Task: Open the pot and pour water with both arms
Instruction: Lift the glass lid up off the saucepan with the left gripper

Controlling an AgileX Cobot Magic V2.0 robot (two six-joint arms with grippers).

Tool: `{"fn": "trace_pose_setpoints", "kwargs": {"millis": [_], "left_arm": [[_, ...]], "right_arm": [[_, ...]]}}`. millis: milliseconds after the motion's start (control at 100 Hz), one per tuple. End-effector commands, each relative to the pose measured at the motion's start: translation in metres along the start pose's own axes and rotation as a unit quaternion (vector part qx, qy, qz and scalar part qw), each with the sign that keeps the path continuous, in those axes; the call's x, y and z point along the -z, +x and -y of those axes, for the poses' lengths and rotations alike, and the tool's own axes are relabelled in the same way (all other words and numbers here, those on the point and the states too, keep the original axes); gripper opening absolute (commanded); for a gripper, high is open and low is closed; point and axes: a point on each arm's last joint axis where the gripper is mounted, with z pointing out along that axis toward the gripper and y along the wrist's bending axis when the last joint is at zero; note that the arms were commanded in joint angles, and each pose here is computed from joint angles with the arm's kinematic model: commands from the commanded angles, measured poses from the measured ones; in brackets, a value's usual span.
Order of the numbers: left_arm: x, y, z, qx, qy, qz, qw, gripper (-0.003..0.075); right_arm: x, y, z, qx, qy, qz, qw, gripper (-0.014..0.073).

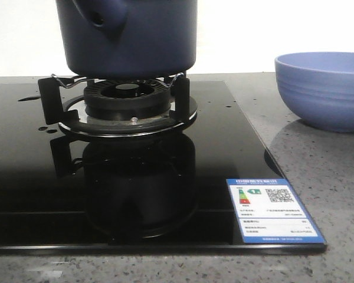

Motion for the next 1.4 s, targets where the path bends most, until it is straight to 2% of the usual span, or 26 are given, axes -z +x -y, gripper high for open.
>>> {"fn": "trace_pose_setpoints", "kwargs": {"millis": [0, 160, 230, 310, 420, 670, 1010, 1390], "left_arm": [[-0.002, -0.015, -0.007, 0.023, -0.020, 0.038, 0.999, 0.0494], [-0.013, -0.004, -0.014, 0.037, -0.020, 0.025, 0.999, 0.0494], [-0.016, -0.001, -0.017, 0.020, -0.025, 0.024, 0.999, 0.0500], [-0.019, 0.000, -0.019, -0.004, -0.028, 0.032, 0.999, 0.0528], [-0.023, 0.000, -0.022, -0.003, -0.028, 0.052, 0.998, 0.0561], [-0.038, 0.014, -0.025, 0.014, 0.002, 0.041, 0.999, 0.0561], [-0.055, 0.012, -0.040, 0.012, -0.005, 0.040, 0.999, 0.0561], [-0.075, 0.029, -0.053, 0.027, -0.005, 0.019, 0.999, 0.0561]], "right_arm": [[0.003, -0.016, -0.003, 0.000, -0.005, 0.049, 0.999, 0.0407], [0.003, -0.016, -0.003, 0.000, -0.005, 0.049, 0.999, 0.0407], [0.003, -0.016, -0.003, 0.000, -0.005, 0.049, 0.999, 0.0407], [0.003, -0.016, -0.003, 0.000, -0.005, 0.049, 0.999, 0.0407], [0.003, -0.016, -0.003, 0.000, -0.005, 0.049, 0.999, 0.0407], [0.002, -0.017, -0.003, 0.000, -0.005, 0.046, 0.999, 0.0407], [0.002, -0.017, -0.003, -0.002, -0.006, 0.047, 0.999, 0.0407], [0.002, -0.016, -0.004, -0.008, -0.011, 0.043, 0.999, 0.0407]]}}
